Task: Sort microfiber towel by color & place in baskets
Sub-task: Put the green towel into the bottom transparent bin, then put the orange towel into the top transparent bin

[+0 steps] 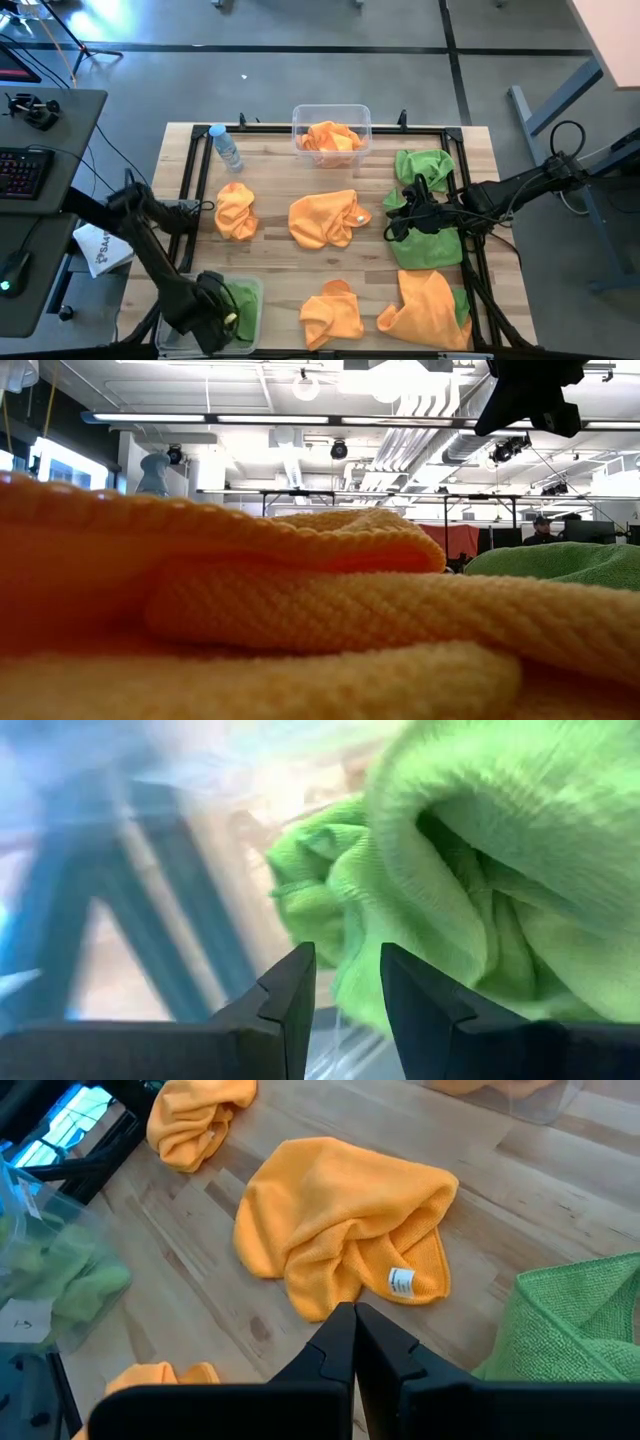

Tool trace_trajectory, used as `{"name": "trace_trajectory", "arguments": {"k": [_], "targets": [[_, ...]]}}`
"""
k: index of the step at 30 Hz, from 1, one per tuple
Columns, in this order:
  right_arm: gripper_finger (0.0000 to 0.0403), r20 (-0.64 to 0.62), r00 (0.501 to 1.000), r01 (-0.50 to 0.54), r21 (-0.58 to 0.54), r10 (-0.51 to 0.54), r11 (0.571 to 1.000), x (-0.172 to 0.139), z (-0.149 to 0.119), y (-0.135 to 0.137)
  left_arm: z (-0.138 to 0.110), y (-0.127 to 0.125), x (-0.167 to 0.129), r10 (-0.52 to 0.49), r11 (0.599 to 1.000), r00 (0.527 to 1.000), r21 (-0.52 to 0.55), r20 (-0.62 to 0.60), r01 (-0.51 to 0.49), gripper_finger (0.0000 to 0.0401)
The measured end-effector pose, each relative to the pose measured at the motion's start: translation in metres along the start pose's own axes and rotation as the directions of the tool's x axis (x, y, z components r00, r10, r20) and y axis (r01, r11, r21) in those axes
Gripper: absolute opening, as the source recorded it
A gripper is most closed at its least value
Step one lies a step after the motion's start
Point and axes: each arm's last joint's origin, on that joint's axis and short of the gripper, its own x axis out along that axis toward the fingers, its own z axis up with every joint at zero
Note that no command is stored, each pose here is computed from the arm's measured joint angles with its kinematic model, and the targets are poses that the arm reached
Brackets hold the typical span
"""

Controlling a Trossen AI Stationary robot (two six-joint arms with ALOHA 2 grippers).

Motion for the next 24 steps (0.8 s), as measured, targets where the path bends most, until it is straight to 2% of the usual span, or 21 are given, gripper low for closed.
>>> {"name": "trace_trajectory", "arguments": {"k": [5,10,13,18,21,24], "targets": [[0.0000,0.033,0.999,0.016,0.019,-0.016,1.000,0.000,0.001,-0.001,0.014,0.028,-0.038,-0.067,0.998,0.997,0.012,0.023,0.067,0.0106],[0.0000,0.033,0.999,0.018,0.053,-0.020,0.998,0.001,0.001,0.000,0.030,0.048,-0.065,-0.247,0.969,0.960,0.052,0.131,0.242,0.0106],[0.0000,0.026,0.999,0.034,0.053,-0.036,0.998,0.006,-0.001,0.002,0.041,0.057,-0.076,-0.347,0.937,0.912,0.106,0.218,0.332,0.0106],[0.0000,-0.015,0.996,0.084,0.020,-0.083,0.996,0.025,-0.010,0.008,0.062,0.065,-0.093,-0.479,0.877,0.792,0.251,0.379,0.410,0.0106],[0.0000,-0.061,0.991,0.115,-0.013,-0.115,0.993,0.041,-0.018,0.012,0.076,0.065,-0.101,-0.513,0.858,0.725,0.302,0.460,0.416,0.0106],[0.0000,-0.088,0.985,0.142,-0.078,-0.148,0.987,0.057,-0.025,0.016,0.091,0.061,-0.105,-0.506,0.860,0.695,0.368,0.511,0.355,0.0106]]}}
